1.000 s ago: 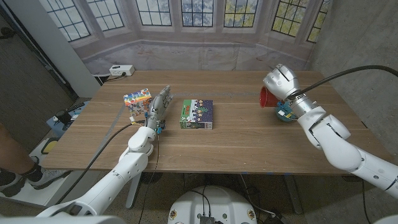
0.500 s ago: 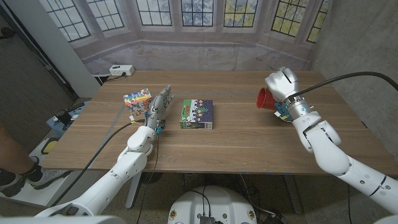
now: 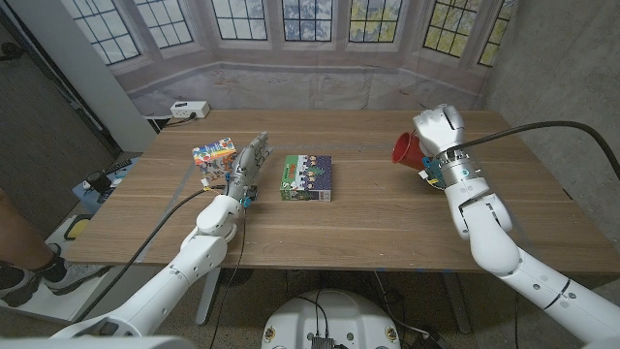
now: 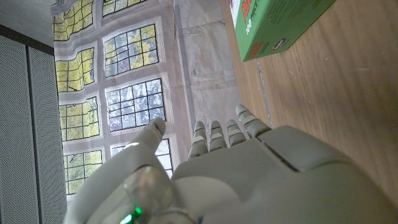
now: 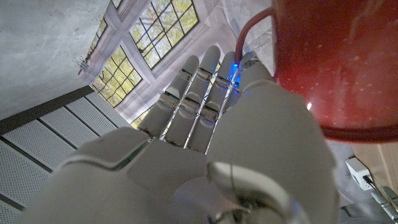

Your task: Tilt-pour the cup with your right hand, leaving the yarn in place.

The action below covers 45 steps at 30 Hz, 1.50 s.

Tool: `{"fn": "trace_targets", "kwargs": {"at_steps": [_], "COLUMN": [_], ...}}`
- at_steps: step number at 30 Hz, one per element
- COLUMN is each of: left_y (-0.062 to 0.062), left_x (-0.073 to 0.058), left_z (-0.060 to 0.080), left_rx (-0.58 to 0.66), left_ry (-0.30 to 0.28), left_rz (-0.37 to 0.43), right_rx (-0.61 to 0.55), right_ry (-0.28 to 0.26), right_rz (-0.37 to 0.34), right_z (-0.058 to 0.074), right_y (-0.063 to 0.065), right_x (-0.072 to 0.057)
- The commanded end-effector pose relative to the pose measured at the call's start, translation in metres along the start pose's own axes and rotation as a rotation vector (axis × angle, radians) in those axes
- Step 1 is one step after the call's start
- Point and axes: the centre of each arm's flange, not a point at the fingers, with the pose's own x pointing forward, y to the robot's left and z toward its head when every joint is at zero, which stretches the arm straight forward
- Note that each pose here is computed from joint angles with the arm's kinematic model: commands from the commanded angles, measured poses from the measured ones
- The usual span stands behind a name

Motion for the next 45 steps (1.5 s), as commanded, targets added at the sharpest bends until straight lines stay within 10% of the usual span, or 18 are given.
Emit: {"fn": "trace_targets", "kwargs": {"at_steps": [1,45], "left_y": [0.003,0.004], "left_x": [0.0,0.018], "left_z": [0.005,0.01], "left_rx": [0.005,0.001], "left_ry": [0.005,0.042], "left_rz": [-0.016,-0.073], "right_rx": [0.121,0.522], "right_ry": [0.104,0.399], "right_rz": [0.008,0.063], "right_z": [0.011,0.049], "right_y": [-0.002,0.011], "right_x": [-0.003,0.013]}}
